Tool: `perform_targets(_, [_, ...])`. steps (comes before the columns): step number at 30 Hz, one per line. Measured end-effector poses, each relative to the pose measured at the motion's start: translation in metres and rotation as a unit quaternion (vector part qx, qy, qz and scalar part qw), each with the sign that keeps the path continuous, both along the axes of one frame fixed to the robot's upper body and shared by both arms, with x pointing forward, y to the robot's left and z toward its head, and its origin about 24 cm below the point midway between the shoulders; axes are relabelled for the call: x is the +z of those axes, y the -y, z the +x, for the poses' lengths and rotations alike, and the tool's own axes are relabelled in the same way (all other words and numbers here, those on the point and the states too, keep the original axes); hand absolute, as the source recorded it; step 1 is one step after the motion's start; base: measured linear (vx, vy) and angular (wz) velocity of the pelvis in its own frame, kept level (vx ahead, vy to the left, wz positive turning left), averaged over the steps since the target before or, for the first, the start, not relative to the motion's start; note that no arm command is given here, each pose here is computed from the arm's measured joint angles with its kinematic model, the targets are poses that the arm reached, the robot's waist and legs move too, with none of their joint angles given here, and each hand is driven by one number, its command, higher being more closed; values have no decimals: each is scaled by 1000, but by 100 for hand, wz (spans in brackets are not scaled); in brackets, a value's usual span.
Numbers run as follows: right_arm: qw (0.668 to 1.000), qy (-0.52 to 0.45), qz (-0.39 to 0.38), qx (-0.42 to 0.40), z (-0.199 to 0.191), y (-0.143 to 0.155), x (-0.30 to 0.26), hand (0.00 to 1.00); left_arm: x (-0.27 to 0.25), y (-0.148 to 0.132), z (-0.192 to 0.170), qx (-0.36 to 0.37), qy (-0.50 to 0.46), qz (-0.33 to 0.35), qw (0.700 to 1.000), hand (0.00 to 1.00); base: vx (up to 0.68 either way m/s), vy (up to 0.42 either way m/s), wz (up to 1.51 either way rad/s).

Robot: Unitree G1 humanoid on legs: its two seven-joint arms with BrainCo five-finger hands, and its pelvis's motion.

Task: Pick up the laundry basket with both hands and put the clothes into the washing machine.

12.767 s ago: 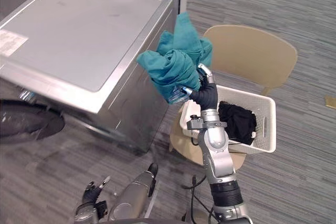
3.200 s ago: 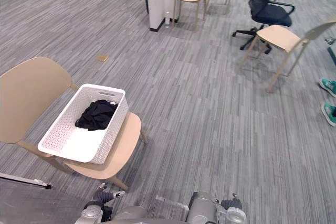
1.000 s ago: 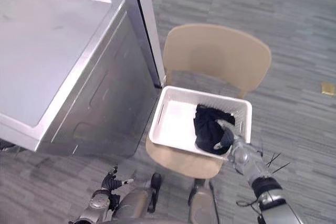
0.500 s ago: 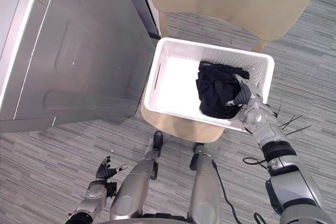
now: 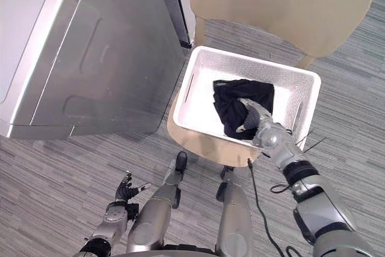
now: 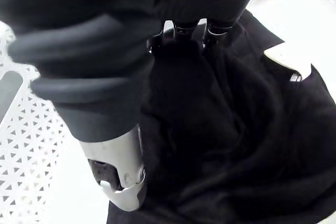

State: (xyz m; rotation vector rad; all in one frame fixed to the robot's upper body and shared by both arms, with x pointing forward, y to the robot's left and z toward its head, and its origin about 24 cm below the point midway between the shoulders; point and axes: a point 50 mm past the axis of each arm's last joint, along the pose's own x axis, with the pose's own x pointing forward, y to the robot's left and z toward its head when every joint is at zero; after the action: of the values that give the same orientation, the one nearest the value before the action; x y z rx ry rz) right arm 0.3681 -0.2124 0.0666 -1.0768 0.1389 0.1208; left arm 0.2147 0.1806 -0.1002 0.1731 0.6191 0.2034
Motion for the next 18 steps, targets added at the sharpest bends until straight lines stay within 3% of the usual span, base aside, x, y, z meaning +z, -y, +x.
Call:
perform_targets(1, [1000,-2,-4,-11,2,1,-1,100,1,2,3,-3,3,0,1000,0,-75,-22,8])
perform_targets(8, [991,20,40,-128,16,9,9,100,8,5,16,3,17,0,1000,0,-25,-27,8])
perform_targets(18, [971,19,193,-139,7,-7,-5,100,5,16,14,23,14,-33,999,0,39,-36,-4])
